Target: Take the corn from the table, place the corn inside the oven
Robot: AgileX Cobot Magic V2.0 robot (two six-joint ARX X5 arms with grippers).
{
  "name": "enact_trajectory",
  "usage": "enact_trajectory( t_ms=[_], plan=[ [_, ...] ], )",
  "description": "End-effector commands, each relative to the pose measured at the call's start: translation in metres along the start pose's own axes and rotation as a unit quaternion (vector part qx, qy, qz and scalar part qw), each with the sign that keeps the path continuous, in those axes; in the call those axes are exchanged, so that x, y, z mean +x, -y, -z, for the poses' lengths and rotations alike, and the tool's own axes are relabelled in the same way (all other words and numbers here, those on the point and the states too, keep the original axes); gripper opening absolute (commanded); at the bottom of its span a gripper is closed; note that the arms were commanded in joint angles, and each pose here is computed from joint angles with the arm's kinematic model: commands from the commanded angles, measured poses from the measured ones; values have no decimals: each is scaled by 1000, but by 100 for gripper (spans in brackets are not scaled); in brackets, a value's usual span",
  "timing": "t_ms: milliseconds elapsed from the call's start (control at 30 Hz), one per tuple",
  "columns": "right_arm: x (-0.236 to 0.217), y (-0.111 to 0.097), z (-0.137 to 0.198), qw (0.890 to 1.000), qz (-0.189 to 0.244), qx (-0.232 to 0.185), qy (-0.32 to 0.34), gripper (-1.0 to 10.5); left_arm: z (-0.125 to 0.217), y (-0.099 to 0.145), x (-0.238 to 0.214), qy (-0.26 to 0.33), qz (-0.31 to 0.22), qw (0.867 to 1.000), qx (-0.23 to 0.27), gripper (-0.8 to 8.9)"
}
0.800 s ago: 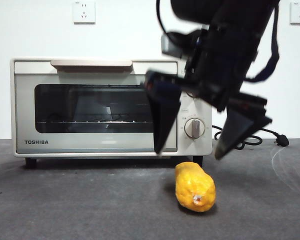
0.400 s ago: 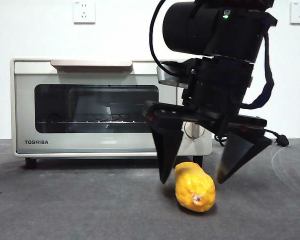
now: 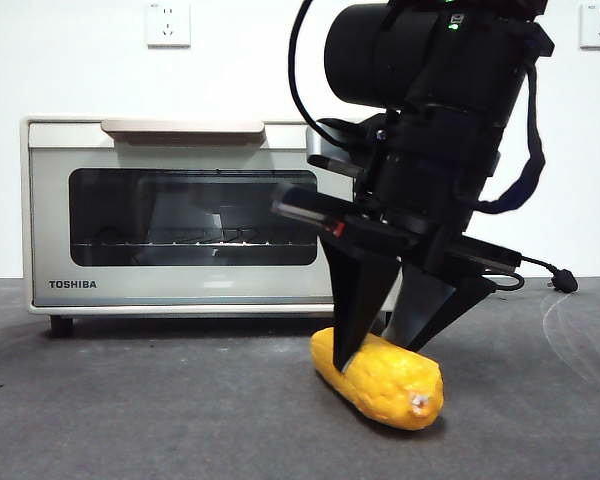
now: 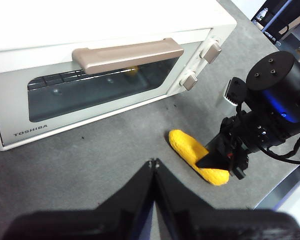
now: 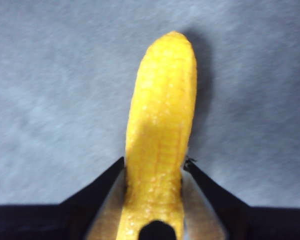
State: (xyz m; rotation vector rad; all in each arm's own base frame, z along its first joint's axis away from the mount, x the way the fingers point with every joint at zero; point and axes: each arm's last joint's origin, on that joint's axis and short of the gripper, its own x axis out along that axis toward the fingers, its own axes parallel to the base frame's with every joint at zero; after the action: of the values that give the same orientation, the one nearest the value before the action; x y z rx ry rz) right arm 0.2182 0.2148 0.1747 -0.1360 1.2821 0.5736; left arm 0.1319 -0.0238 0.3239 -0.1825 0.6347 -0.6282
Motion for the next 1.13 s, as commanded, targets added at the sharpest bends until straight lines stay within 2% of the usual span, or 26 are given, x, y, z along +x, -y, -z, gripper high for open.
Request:
enact_trajectory(
  t_ms=[33, 267, 467, 600, 733, 900, 1000, 1133],
  plan=[
    [-4, -9, -4, 1000, -25, -14, -1, -12, -1, -1, 1, 5, 0, 1000, 9, -5],
    [-50, -53, -13, 993, -65, -88, 41, -12, -11, -6, 9, 24, 1, 1000, 20, -5],
    [-116, -95, -10, 973, -100, -158, 132, -12, -27, -15, 22, 65, 4, 998, 16, -5],
    [-161, -111, 2, 956, -86, -189, 207, -12, -41, -18, 29, 106, 13, 994, 12, -5],
    [-199, -112, 18, 939, -73, -197, 273, -12, -52, -16, 37, 142, 36, 989, 15, -5],
    [-236, -101, 36, 920, -71, -194, 332, -12, -64, -9, 53, 169, 70, 982, 34, -6],
    [-253, -93, 46, 912, -82, -189, 354, -12, -66, -5, 66, 168, 88, 981, 45, -6],
    [-272, -81, 60, 904, -85, -181, 377, -12, -65, -3, 88, 149, 72, 986, 39, -5]
  ],
)
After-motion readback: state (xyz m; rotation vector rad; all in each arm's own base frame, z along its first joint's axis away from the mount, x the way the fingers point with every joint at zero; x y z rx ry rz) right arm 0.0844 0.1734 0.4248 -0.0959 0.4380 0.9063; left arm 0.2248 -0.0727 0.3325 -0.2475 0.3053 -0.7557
